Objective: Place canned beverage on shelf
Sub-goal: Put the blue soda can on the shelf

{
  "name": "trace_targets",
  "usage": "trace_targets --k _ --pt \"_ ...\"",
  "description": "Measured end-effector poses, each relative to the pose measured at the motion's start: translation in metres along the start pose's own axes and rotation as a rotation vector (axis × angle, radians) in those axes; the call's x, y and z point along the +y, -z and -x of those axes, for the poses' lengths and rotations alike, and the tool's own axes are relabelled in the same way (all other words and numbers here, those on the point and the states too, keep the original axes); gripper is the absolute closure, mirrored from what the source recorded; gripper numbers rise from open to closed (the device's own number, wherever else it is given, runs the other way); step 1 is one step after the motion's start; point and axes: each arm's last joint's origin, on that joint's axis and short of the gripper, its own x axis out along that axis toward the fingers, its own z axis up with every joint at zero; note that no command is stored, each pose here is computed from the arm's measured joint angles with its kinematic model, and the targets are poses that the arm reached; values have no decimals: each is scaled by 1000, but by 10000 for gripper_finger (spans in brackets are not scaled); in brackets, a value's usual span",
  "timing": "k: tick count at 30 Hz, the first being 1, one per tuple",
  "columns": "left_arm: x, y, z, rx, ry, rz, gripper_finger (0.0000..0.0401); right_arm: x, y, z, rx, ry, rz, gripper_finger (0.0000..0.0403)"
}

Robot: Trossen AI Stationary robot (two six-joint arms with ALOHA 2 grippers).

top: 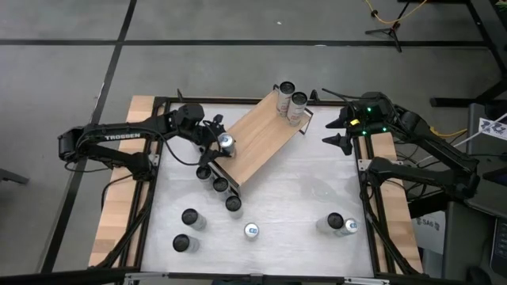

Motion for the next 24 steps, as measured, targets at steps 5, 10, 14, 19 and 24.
trace_targets --k 5,10,14,19,24 --pt "0 0 0 2 -6 0 143 0 0 0 -1 0 0 98" --pt "-3 -1 -1 -1 16 -31 143 0 0 0 -1 0 0 98" --pt "-7 -2 -3 0 23 -49 143 0 0 0 0 0 0 98" --pt "-10 -3 -4 10 4 -54 143 0 0 0 -1 0 0 98" --pt "-11 -3 -5 14 -6 -59 143 0 0 0 0 0 0 98"
